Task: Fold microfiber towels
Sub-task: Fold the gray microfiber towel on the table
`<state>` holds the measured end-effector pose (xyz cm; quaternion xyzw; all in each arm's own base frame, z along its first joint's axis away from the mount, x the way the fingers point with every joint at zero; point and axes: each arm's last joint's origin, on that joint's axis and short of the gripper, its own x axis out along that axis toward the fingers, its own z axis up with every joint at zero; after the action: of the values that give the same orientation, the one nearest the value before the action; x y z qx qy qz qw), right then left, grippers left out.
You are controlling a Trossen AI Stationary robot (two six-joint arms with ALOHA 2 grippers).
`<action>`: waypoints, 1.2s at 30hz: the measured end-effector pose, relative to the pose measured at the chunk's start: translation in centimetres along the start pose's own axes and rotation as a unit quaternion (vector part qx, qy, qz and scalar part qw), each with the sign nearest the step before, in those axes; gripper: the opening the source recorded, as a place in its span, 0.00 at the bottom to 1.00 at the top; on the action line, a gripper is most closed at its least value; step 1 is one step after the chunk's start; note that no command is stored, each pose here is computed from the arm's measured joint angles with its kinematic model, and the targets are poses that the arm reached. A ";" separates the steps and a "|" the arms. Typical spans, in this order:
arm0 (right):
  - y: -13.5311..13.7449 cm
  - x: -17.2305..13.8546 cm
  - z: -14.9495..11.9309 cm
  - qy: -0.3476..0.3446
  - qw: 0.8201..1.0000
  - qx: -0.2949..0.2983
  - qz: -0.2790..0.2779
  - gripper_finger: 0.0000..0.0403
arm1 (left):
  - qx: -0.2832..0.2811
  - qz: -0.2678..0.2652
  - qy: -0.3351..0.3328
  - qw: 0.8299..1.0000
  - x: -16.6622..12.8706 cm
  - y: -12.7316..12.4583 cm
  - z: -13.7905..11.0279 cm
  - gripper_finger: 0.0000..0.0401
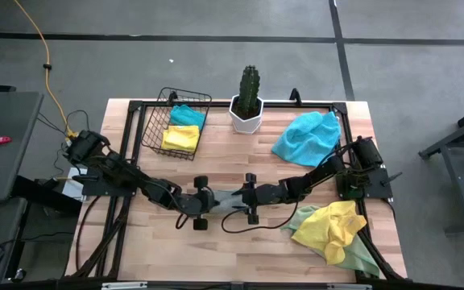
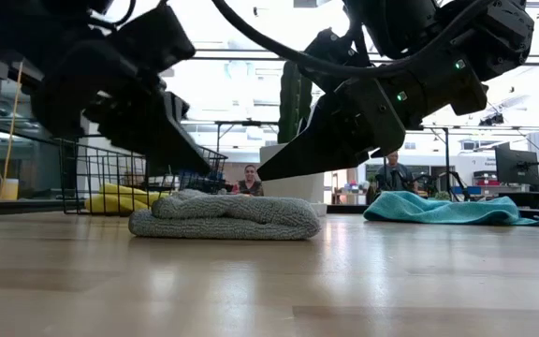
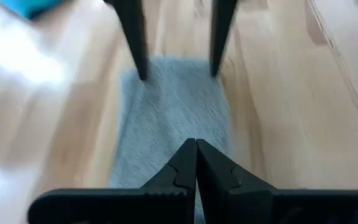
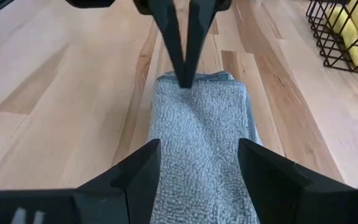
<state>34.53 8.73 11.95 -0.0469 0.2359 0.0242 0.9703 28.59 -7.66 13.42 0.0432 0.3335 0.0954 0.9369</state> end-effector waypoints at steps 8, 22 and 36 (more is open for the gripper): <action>0.0 0.0 0.1 -0.003 1.000 0.001 0.000 0.52 | -0.007 0.039 0.016 0.999 0.4 1.1 -0.6 0.00; 0.0 0.0 0.0 0.004 1.000 0.013 0.004 0.52 | -0.035 0.056 0.057 0.996 0.4 2.3 -3.8 0.00; 0.2 0.9 -2.8 0.088 0.995 0.038 0.003 0.52 | -0.035 0.058 0.056 0.996 0.4 2.3 -3.8 0.00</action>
<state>34.04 8.64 9.06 -0.0111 0.3214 0.0134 0.9468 26.14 -5.24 10.53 0.0240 0.3785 0.1631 0.9108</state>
